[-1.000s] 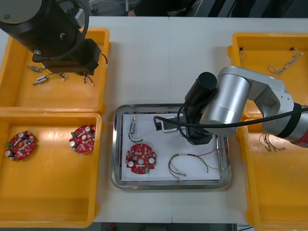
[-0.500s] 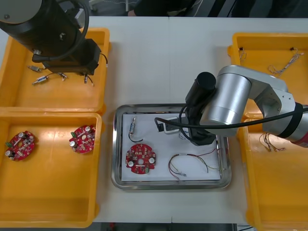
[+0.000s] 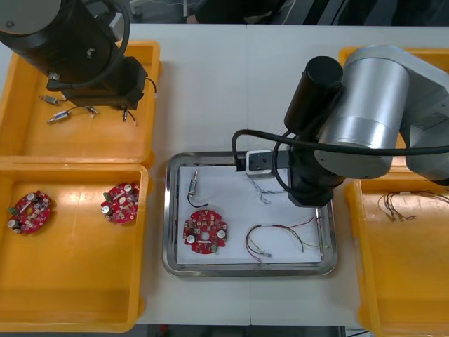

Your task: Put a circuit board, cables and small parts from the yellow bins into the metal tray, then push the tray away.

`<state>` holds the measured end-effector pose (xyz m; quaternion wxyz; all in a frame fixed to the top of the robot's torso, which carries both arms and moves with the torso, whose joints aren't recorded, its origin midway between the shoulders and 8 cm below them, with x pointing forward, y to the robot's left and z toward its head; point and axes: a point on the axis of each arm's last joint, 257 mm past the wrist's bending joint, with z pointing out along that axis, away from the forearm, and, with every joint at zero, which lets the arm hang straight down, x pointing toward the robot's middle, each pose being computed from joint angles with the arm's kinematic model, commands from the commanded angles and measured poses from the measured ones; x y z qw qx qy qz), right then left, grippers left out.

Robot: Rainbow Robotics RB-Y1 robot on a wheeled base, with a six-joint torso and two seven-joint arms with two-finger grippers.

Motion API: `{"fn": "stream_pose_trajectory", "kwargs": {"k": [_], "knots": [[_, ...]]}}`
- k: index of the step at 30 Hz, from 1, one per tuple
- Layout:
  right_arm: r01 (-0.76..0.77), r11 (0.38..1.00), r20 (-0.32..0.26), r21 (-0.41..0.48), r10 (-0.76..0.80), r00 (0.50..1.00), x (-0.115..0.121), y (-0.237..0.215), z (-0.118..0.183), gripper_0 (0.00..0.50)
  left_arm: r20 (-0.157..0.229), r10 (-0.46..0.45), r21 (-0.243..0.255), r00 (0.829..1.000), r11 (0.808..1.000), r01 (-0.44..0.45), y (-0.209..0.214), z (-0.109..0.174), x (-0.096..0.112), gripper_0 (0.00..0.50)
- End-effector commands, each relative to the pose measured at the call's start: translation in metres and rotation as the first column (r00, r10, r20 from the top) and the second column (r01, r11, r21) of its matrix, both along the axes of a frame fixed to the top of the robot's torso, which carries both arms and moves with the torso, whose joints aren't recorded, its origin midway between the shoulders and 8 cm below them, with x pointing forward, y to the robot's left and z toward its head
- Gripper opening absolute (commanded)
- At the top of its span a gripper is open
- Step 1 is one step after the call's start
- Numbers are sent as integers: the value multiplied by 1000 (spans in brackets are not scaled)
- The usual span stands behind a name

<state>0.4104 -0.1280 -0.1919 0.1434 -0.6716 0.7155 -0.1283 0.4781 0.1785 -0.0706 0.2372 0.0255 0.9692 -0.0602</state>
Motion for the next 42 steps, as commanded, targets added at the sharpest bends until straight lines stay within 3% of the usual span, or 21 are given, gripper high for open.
{"fn": "stream_pose_trajectory", "kwargs": {"k": [1, 5, 13, 18, 25, 31, 35, 42], "knots": [[81, 997, 71, 2, -81, 994, -2, -21, 41, 500, 13, -84, 88, 996, 993, 82, 15, -1, -4, 0], [174, 985, 78, 4, -174, 982, -15, -39, 53, 500, 11, -82, 84, 997, 993, 80, 14, -2, -5, 0], [353, 920, 91, 171, -371, 924, -27, -63, 74, 500, 12, -78, 80, 997, 994, 77, 13, -1, -4, 0], [496, 825, 99, 272, -537, 838, -25, -94, 94, 500, 10, -60, 72, 998, 996, 60, 14, -1, -4, 0], [654, 677, 41, 338, -705, 708, -21, -146, 112, 500, -2, -16, 56, 1000, 998, 16, 18, -3, -2, 0], [761, 514, 1, 396, -829, 559, -20, -206, 127, 500, -14, 53, -4, 999, 999, -53, 8, 1, 0, 0], [808, 406, -41, 427, -884, 466, -28, -239, 127, 500, -17, 40, -22, 999, 999, -40, -10, 1, -2, 0], [869, 256, -92, 423, -942, 322, -48, -289, 115, 500, -23, 41, -6, 999, 999, -42, -33, -10, -5, 0]]}}
